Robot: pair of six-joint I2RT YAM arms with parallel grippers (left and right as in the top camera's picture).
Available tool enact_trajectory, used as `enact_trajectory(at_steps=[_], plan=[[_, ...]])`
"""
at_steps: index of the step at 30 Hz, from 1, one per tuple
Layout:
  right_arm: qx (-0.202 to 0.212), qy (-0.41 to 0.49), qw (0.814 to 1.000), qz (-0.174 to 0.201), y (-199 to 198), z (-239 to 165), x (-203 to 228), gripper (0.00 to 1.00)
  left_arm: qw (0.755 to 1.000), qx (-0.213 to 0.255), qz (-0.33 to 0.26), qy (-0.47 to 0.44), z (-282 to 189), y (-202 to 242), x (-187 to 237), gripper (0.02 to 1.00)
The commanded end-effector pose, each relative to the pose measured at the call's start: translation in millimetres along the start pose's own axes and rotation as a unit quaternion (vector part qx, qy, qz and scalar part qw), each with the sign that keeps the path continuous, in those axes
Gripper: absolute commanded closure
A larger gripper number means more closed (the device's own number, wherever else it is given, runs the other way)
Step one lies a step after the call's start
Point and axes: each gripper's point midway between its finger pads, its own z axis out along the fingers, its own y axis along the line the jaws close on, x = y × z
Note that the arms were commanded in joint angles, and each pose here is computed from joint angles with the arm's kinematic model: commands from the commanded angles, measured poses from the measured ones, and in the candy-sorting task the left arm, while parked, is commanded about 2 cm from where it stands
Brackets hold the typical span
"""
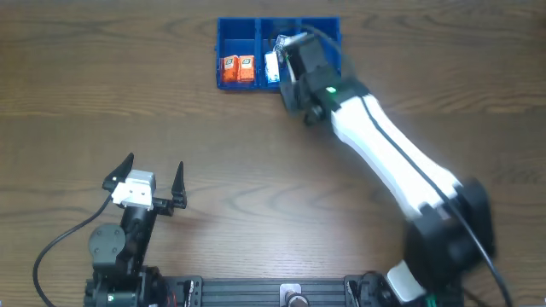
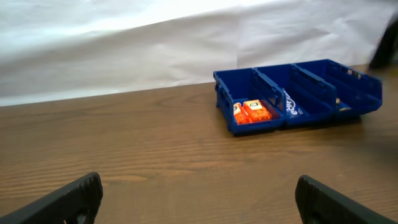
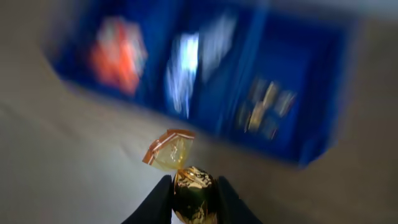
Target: Sort Candies Into Trays
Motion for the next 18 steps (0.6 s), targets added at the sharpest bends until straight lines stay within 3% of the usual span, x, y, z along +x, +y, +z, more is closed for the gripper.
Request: enact_trajectory(at_steps=[1,7,13,18], plan=[[0.051,-0.142,0.986,0.069,-28,-57,-70,0.798,1.000,0.012,0.001,0.023,1,-5,18,0.023],[0.097,-0.191,0.969,0.122,-52,-32,-92,0.798,1.000,0.012,0.001,0.023,1,-5,18,0.023],[0.120,-0.111,0.975,0.148,-71,47,-47,0.785,1.000,0.012,0.001,0.023,1,-5,18,0.023],[0.132,-0.071,0.976,0.155,-81,77,-21,0.787,1.000,0.012,0.001,0.024,1,-5,18,0.023]])
